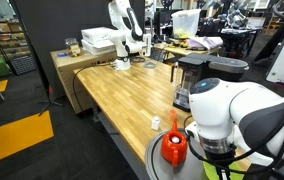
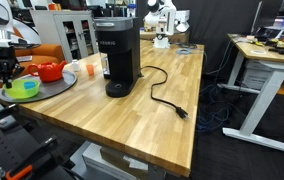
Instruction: Put the blue cup in the yellow bowl then put the yellow bowl on the gray plate
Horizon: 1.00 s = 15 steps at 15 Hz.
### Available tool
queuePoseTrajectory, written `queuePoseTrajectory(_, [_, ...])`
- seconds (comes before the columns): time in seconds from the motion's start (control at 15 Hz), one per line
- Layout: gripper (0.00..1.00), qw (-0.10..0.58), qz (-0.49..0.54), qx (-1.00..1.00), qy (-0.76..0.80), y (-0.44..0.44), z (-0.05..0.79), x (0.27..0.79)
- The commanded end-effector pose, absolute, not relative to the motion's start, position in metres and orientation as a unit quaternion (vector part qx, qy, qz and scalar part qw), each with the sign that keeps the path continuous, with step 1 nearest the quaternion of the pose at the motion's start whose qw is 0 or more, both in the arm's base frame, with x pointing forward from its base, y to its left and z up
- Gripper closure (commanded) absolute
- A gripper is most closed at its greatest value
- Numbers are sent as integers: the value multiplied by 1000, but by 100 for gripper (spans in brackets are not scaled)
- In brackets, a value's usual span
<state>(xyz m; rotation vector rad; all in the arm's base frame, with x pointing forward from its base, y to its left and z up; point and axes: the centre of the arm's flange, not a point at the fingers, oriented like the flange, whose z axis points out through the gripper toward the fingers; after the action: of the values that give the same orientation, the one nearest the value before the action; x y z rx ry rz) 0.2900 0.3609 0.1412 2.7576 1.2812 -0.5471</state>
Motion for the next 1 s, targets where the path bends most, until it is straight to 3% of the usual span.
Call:
queuePoseTrajectory(0.0, [99, 33, -198, 888, 413, 356, 134, 286])
queuePoseTrajectory(0.93, [99, 28, -170, 899, 403, 377, 145, 324])
